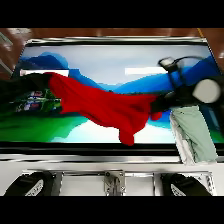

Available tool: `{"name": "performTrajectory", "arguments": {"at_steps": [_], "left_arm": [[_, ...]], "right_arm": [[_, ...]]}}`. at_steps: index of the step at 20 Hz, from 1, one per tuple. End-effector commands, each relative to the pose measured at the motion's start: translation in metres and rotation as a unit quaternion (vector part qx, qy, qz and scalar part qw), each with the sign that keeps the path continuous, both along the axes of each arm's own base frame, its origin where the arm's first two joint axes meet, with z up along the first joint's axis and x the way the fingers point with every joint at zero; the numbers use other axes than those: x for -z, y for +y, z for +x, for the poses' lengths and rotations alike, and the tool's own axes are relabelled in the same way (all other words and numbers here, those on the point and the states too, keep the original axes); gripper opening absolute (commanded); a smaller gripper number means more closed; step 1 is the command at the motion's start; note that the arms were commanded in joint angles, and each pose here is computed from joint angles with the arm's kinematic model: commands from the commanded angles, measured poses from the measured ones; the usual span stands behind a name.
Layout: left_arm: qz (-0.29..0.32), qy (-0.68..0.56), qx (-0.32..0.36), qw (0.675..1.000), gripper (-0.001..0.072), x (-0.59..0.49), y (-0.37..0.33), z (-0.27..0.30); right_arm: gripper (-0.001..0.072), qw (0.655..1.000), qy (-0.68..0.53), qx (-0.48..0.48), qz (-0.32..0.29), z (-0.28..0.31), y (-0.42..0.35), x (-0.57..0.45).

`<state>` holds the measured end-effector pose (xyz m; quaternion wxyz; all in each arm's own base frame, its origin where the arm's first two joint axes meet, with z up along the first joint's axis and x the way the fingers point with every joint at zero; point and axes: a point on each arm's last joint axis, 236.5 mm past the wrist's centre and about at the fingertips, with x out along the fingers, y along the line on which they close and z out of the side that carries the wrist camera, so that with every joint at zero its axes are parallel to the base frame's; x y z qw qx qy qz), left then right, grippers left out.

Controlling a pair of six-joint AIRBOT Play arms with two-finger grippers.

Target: Fold the shirts.

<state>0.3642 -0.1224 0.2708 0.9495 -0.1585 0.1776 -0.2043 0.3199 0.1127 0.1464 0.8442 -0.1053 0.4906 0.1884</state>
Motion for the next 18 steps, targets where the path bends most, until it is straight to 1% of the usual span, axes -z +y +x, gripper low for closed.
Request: {"name": "performTrajectory", "arguments": {"at_steps": [1,4,7,8,11,14,16,18], "left_arm": [[0.009,-0.150,-0.017,0.989,0.0051,-0.125,0.015,-0.047],[0.007,-0.223,-0.040,0.974,0.0050,-0.185,0.032,-0.085],[0.003,-0.249,-0.063,0.967,0.0050,-0.204,0.045,-0.111],[0.014,-0.236,-0.068,0.969,0.0050,-0.198,0.048,-0.115],[0.067,-0.146,-0.049,0.986,0.0051,-0.148,0.044,-0.120],[0.113,-0.045,-0.029,0.992,0.0051,-0.088,0.045,-0.122],[0.123,0.020,-0.019,0.992,0.0051,-0.041,0.047,-0.114],[0.121,0.090,-0.011,0.989,0.0050,0.019,0.047,-0.104]], "right_arm": [[0.0061,0.980,-0.190,0.065,-0.004,-0.008,-0.044,-0.124],[0.0060,0.967,-0.239,0.084,0.032,-0.034,-0.051,-0.165],[0.0061,0.968,-0.231,0.089,0.031,-0.059,-0.059,-0.166],[0.0061,0.968,-0.232,0.092,0.027,-0.062,-0.063,-0.166],[0.0060,0.967,-0.235,0.094,0.025,-0.063,-0.065,-0.168],[0.0061,0.972,-0.216,0.096,0.021,-0.051,-0.061,-0.157],[0.0061,0.979,-0.176,0.099,0.023,-0.035,-0.051,-0.136],[0.0061,0.987,-0.123,0.102,0.007,-0.011,-0.044,-0.098]]}}
